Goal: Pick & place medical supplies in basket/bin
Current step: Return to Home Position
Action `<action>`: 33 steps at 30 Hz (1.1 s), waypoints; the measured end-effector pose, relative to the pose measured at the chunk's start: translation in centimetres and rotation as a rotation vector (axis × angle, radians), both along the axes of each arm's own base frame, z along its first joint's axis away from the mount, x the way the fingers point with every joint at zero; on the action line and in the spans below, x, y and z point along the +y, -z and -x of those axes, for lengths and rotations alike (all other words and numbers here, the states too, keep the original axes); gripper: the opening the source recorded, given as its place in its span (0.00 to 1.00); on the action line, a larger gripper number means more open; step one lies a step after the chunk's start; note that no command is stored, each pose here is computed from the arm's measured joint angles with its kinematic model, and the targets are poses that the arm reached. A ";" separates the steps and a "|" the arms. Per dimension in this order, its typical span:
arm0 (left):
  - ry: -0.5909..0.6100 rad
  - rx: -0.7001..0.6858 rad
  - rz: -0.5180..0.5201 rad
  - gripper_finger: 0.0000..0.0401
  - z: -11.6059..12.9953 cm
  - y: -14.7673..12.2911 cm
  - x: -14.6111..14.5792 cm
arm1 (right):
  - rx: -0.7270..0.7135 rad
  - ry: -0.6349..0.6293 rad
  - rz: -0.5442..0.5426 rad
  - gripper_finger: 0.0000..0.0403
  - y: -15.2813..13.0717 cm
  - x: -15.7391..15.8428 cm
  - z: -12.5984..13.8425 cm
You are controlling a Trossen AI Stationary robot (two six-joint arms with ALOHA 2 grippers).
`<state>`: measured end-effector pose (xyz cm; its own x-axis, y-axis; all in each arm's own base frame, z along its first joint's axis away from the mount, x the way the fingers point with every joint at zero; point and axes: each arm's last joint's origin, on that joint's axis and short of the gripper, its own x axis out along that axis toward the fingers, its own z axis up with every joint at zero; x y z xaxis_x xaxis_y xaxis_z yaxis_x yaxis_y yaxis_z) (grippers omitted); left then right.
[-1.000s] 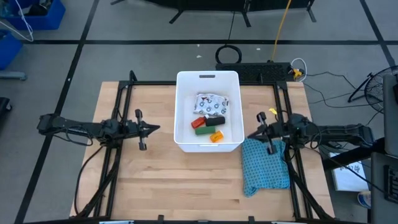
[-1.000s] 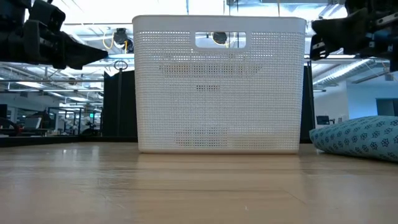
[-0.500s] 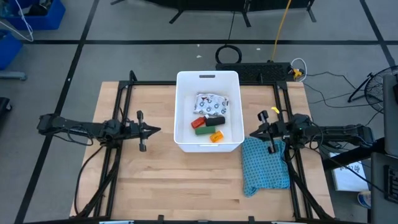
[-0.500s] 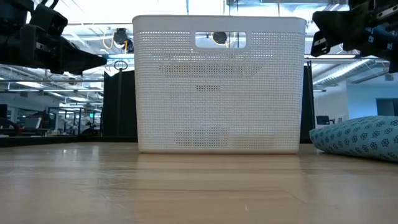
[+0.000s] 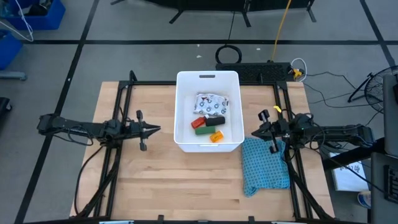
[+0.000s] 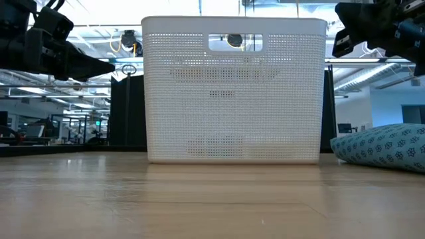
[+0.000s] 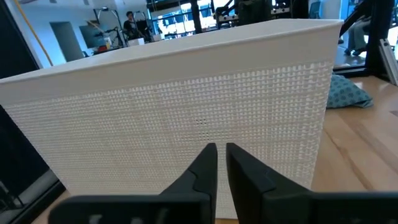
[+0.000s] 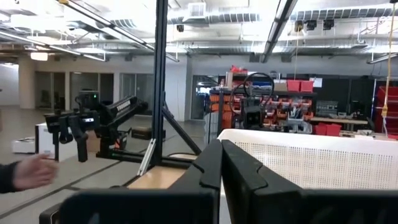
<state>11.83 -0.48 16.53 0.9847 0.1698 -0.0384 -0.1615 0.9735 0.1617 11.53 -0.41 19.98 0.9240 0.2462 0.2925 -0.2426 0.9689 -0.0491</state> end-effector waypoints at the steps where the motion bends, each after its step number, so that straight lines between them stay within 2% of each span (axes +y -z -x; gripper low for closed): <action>1: 0.000 0.000 0.000 0.10 0.0 0.0 0.0 | 0.001 0.000 0.000 0.00 0.0 0.0 0.0; 33: 0.000 -0.001 -0.001 0.09 0.0 0.0 0.0 | 0.000 0.000 0.000 0.00 0.0 0.0 0.0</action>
<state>11.83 -0.48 16.54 0.9848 0.1700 -0.0368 -0.1620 0.9733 0.1625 11.54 -0.41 19.96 0.9241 0.2461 0.2922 -0.2425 0.9689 -0.0491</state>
